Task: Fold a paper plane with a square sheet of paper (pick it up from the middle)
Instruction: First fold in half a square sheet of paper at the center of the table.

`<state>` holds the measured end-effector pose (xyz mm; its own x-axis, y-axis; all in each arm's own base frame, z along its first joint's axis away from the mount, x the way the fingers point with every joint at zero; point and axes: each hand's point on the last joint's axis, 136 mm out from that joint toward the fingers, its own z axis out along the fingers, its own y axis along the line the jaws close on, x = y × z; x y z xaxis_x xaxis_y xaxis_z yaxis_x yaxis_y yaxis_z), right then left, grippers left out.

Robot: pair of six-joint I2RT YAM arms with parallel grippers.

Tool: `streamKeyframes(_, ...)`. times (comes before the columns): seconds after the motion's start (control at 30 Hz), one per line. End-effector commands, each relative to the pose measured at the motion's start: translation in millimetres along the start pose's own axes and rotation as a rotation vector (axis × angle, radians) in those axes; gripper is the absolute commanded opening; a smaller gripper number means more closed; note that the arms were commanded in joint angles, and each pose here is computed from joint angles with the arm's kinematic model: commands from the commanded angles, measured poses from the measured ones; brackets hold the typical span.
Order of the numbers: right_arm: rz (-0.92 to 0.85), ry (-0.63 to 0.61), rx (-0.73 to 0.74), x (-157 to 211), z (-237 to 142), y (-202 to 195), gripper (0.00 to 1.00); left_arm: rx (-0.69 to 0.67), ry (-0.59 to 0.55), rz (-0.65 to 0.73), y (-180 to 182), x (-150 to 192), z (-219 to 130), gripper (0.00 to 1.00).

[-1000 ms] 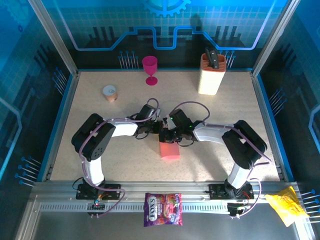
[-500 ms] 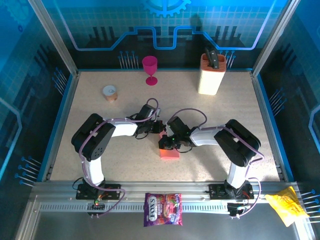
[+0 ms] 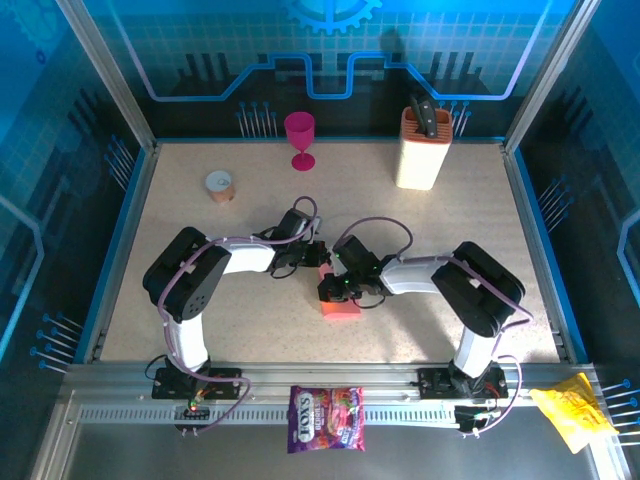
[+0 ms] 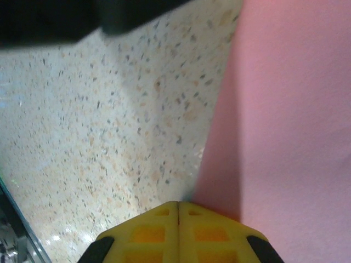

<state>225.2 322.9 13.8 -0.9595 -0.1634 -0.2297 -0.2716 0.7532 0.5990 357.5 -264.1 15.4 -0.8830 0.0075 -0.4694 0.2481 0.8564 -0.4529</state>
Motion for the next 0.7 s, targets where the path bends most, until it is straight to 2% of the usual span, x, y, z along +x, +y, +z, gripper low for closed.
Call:
streamKeyframes(0.0,-0.037,0.166,0.048,57.5,1.3,-10.4,0.00,-0.093,0.106,-0.024,27.3,35.9,12.1,0.00)
streamKeyframes(0.5,-0.002,0.217,0.079,114.3,-16.2,-31.0,0.00,-0.090,0.099,-0.014,25.1,32.0,11.3,0.00)
streamKeyframes(0.67,0.010,0.167,0.005,98.6,-37.6,-11.4,0.00,-0.084,0.096,-0.013,23.1,31.0,9.2,0.00)
